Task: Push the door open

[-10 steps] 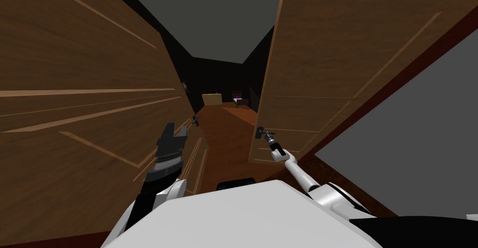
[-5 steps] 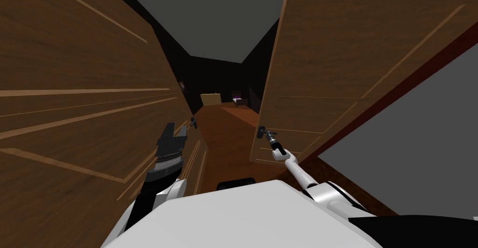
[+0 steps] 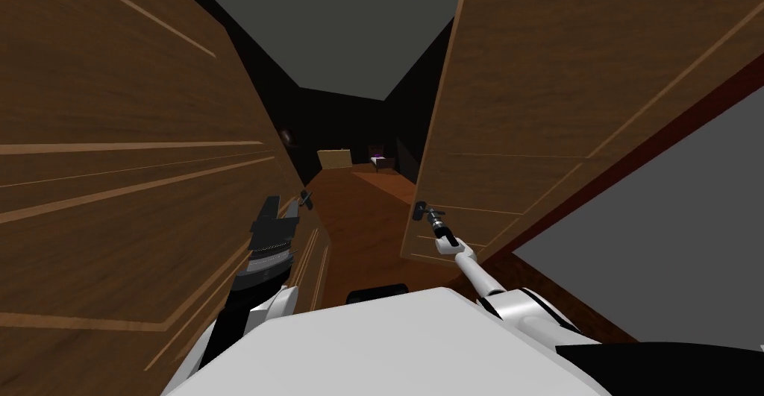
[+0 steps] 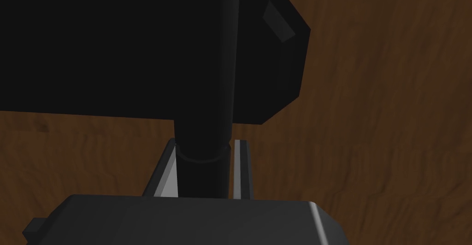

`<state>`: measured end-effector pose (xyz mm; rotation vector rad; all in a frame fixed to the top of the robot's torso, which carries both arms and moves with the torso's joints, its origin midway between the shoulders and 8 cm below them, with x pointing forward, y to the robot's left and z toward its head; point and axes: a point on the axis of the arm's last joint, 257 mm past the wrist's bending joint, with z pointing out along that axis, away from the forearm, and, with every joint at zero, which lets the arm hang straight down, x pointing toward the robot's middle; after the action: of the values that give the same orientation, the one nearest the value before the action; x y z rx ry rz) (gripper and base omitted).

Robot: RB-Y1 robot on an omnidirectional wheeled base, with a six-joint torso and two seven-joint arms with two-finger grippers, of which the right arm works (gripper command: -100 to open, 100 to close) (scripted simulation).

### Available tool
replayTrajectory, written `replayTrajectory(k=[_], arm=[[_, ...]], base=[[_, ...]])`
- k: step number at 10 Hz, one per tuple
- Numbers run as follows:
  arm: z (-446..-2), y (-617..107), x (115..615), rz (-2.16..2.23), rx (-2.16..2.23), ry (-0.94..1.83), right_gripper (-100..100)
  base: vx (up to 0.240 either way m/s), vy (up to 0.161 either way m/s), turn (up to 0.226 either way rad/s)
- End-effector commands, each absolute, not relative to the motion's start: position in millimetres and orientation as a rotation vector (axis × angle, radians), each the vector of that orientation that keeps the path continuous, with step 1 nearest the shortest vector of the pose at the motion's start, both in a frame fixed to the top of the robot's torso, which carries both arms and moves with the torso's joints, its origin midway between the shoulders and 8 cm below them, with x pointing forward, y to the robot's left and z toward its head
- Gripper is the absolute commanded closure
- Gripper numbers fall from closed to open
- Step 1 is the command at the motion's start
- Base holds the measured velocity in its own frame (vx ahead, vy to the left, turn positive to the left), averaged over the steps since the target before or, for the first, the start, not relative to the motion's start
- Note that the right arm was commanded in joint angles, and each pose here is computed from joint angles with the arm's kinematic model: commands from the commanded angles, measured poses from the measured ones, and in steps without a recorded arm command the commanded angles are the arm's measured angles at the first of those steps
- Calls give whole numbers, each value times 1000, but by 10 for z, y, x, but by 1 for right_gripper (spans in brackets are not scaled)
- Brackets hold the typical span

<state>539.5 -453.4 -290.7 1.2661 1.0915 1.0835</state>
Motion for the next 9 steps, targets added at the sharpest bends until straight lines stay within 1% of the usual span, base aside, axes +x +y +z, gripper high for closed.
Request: replayTrajectory(k=[1, 3, 9], arm=[[-2838, -4705, 5364, 1059, 1265, 1065, 100], [-2844, -4784, 5355, 1043, 1276, 1048, 100], [-2886, -5074, 5300, 984, 1323, 986, 100]], base=[[98, 43, -38], [88, 56, -36], [133, 71, -54]])
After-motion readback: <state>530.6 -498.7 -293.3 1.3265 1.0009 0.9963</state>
